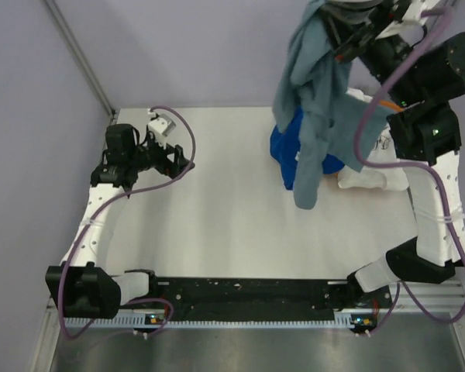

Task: Fold and stack the t-shirts
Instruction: Move the tshirt to the center of the board

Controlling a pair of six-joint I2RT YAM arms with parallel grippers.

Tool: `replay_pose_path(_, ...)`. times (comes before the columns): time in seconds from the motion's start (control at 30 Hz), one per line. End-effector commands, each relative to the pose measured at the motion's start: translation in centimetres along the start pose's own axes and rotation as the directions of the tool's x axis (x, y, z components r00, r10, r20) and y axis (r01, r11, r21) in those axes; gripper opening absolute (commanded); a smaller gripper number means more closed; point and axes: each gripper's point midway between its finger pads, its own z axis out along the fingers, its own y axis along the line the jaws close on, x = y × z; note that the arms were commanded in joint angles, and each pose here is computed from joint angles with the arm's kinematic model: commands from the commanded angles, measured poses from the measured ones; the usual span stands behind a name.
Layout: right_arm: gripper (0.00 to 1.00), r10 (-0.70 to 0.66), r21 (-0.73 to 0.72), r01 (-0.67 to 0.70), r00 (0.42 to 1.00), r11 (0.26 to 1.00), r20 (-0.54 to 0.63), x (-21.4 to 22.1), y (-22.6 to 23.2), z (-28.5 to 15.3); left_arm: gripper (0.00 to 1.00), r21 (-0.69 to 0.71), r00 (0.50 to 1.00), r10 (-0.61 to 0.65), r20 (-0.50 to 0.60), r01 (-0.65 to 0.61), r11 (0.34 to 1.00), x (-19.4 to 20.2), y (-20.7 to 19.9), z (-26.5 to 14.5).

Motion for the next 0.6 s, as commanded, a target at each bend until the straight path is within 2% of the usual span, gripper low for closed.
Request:
replay_pose_path(0.0,0.0,0.087,-0.423,0.026,0.965,0.906,0.246,-8.0,12.0,-1.9,0.93,0.021,0.991,0.095,0.097,-0.098,0.995,-4.9,-1.4,-2.1)
replay_pose_path(0.07,0.0,0.149,-0.506,-0.017,0.964,0.863,0.222,-6.9,15.5,-1.4,0.94,-0.068,0.992,0.09,0.092,-0.084,0.994,-5.5,-0.1,-2.6)
replay_pose_path(0.13,0.0,0.183,-0.549,-0.073,0.972,0.833,0.148,-4.0,18.3,-0.4,0.95,-0.272,0.995,0.044,0.085,-0.019,0.962,-5.9,3.2,-3.7)
replay_pose_path(0.23,0.0,0.221,-0.545,-0.206,0.975,0.813,-0.039,3.3,21.1,1.0,0.96,-0.57,0.998,0.037,0.059,0.004,0.822,-5.4,8.5,-6.7)
replay_pose_path(0.3,0.0,0.204,-0.497,-0.262,0.964,0.827,-0.168,9.4,22.2,1.1,0.99,-0.702,0.999,0.034,0.035,0.001,0.712,-4.3,11.4,-9.1)
replay_pose_path(0.33,0.11,0.179,-0.476,-0.28,0.952,0.833,-0.247,13.2,22.9,0.7,0.99,-0.744,0.999,0.041,0.011,-0.019,0.667,-3.7,12.3,-9.9)
replay_pose_path(0.37,0.4,0.147,-0.462,-0.289,0.936,0.839,-0.319,16.4,23.6,-0.1,0.99,-0.763,0.999,0.039,-0.013,-0.035,0.645,-2.9,12.7,-10.3)
replay_pose_path(0.4,0.62,0.107,-0.448,-0.294,0.912,0.844,-0.396,19.8,24.1,-1.1,0.99,-0.772,0.998,0.047,-0.037,-0.058,0.632,-2.5,13.0,-10.5)
replay_pose_path(0.43,0.77,0.077,-0.407,-0.301,0.872,0.862,-0.483,23.2,24.2,-2.4,0.99,-0.774,0.997,0.042,-0.061,-0.074,0.629,-1.7,13.2,-10.4)
replay_pose_path(0.47,0.86,0.057,-0.363,-0.301,0.833,0.882,-0.55,25.9,24.1,-3.6,0.99,-0.77,0.996,0.038,-0.078,-0.084,0.633,-1.0,13.2,-10.1)
replay_pose_path(0.57,0.86,0.053,-0.186,-0.275,0.678,0.943,-0.733,33.6,22.6,-9.3,0.99,-0.736,0.991,0.034,-0.128,-0.117,0.667,1.0,12.9,-9.1)
